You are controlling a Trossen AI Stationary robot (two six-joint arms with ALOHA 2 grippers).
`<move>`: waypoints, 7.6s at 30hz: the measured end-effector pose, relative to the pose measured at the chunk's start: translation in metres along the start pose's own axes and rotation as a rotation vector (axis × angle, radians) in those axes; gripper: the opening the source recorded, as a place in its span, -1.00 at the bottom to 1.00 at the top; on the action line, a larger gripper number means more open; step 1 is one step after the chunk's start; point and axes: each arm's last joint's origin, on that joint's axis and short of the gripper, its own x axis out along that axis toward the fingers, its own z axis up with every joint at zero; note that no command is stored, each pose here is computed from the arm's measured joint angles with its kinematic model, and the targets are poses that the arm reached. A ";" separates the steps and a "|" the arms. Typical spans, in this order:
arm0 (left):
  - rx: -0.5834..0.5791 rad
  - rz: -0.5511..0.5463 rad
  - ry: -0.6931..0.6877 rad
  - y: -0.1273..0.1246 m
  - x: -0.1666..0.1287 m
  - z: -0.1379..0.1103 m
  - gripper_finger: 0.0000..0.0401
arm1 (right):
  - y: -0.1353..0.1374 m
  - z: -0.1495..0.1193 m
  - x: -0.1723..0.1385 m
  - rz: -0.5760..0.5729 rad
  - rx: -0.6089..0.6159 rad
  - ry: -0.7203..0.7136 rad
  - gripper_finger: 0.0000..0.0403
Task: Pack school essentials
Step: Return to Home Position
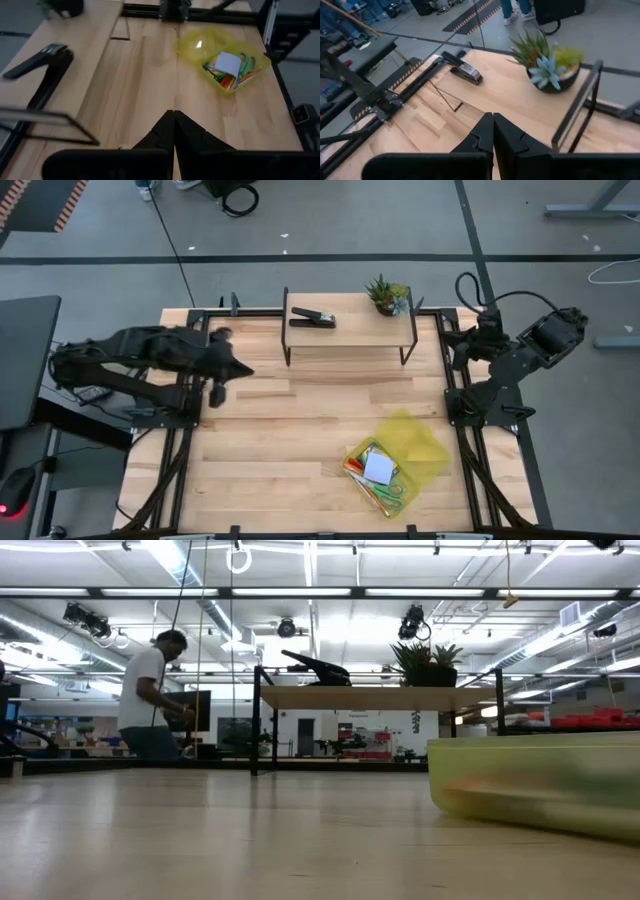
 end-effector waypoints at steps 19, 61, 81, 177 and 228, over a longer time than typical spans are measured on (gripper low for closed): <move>-0.385 0.043 -0.400 0.025 -0.052 -0.097 -0.98 | -0.007 -0.083 0.045 0.065 0.231 -0.034 -0.94; -0.544 -0.062 -0.744 0.028 -0.057 -0.157 -0.97 | 0.001 -0.030 0.065 0.739 0.097 -0.240 -0.95; -0.738 -0.200 -0.902 0.027 0.033 -0.191 -0.98 | -0.034 -0.079 0.079 0.671 0.180 -0.239 -0.95; 0.161 0.154 -0.646 0.022 0.069 -0.224 -0.81 | -0.075 -0.213 0.147 0.537 -0.365 0.149 -0.92; 0.160 0.151 -0.656 0.022 0.068 -0.223 -0.82 | -0.075 -0.213 0.147 0.535 -0.363 0.148 -0.92</move>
